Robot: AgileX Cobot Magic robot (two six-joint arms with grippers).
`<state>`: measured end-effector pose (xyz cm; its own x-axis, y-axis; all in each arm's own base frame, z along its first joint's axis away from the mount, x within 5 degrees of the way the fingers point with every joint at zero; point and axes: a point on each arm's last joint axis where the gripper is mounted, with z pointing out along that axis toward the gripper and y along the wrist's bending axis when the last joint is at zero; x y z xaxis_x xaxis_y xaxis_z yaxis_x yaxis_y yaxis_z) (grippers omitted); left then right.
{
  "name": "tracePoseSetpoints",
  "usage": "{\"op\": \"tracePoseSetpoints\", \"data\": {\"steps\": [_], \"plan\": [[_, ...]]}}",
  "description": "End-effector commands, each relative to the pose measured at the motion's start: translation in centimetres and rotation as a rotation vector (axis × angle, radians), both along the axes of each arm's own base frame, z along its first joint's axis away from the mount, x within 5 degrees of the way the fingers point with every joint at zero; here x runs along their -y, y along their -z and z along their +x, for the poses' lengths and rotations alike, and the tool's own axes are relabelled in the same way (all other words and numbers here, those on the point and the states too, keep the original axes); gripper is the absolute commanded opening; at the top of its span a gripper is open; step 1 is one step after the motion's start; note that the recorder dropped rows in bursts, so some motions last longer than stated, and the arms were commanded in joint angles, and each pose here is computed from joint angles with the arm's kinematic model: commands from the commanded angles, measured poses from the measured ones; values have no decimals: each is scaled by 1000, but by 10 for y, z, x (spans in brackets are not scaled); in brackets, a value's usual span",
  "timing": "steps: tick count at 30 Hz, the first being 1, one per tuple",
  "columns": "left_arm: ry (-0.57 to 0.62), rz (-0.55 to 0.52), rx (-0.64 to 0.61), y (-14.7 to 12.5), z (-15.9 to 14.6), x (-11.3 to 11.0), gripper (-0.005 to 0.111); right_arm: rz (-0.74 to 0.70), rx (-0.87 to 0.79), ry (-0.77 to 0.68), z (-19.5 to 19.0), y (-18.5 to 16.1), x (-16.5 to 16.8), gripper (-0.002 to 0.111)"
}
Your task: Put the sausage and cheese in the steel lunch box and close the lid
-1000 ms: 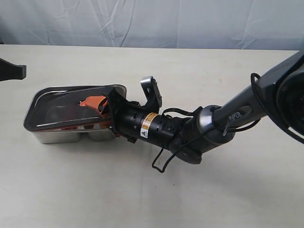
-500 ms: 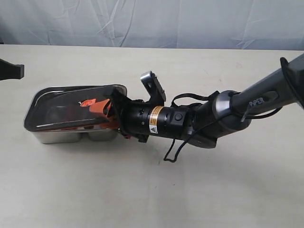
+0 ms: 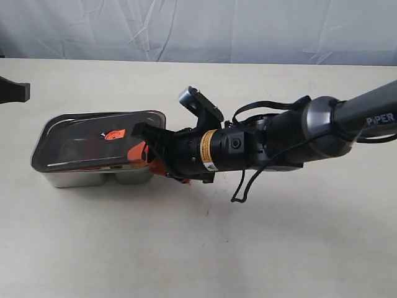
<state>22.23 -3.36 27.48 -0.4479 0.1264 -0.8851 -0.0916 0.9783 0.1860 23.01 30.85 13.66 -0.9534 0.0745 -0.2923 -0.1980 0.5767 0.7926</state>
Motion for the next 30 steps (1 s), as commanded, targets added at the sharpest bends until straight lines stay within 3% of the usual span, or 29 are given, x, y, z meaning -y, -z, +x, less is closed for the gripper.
{"op": "tracePoseSetpoints", "data": {"steps": [1,9,18,23,30], "plan": [[-3,-8,5,-1,-1,0,0,-106,0,22,1,-2,9,36],[4,-11,5,-1,-1,0,0,-165,26,81,5,-7,16,11],[17,-17,6,-1,0,2,0,-160,-2,139,7,-7,17,10],[17,-17,6,-1,0,2,0,-109,-14,101,4,-10,12,10],[46,-20,5,-1,0,4,0,-177,41,154,8,-18,20,6]]}}
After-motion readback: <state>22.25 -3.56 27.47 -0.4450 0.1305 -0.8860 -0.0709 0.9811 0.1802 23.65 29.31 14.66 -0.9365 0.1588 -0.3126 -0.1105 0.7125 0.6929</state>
